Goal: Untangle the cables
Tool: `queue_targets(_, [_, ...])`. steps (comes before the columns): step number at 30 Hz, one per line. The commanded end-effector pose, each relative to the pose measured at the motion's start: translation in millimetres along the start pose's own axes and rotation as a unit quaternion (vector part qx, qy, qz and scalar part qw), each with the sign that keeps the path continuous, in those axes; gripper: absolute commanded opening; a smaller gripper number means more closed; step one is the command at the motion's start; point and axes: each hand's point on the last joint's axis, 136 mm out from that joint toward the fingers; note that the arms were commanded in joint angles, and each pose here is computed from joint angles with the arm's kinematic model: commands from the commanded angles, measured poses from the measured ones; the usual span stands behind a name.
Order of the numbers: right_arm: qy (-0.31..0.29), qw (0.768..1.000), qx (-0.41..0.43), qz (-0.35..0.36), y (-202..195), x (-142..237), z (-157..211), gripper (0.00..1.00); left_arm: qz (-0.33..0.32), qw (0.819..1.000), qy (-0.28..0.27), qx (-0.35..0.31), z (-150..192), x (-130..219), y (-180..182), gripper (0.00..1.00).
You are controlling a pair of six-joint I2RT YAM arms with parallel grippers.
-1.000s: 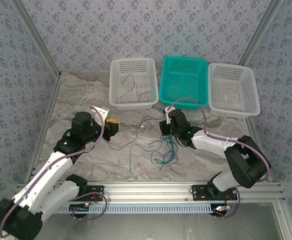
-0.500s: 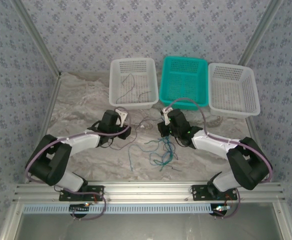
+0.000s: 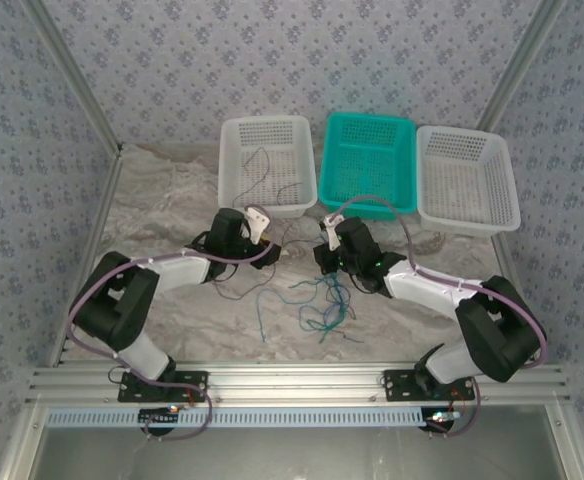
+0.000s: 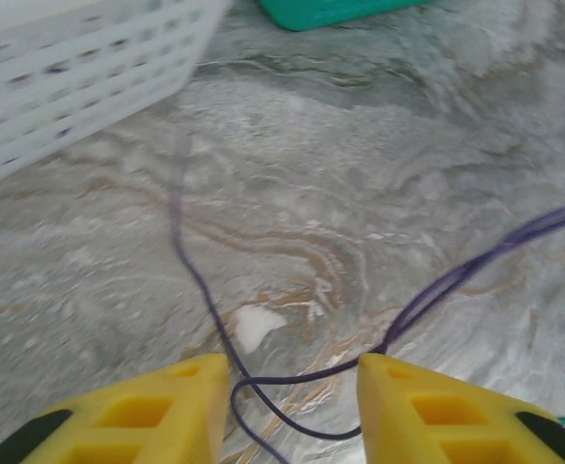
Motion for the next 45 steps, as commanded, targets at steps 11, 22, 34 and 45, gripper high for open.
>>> queue_targets(11, [-0.018, 1.0, 0.016, -0.013, 8.8, 7.7, -22.3, 0.13, 0.043, 0.997, 0.059, -0.04, 19.4, -27.7, -6.8, 0.35])
queue_targets(22, [0.06, 0.986, -0.048, 0.147, -57.6, 4.7, 12.1, 0.23, 0.051, 0.998, 0.008, -0.031, 2.4, 14.9, -28.0, 0.0])
queue_targets(34, [-0.053, 0.996, 0.068, -0.004, 26.2, 55.9, -40.8, 0.65, -0.034, 0.998, -0.012, -0.056, -22.4, 82.4, -32.2, 0.0])
queue_targets(45, [-0.25, 0.936, 0.237, -0.069, 93.1, 88.6, -63.0, 0.63, 0.025, 0.999, -0.027, 0.006, -49.3, 103.6, -67.0, 0.0])
Point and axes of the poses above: each hand's point on the last joint's axis, 136 mm out from that joint toward the fingers, its own x axis back along the fingers, its own y axis along the line the jaws close on, z = x × y, and after that the axes turned 10 degrees about x, right-handed
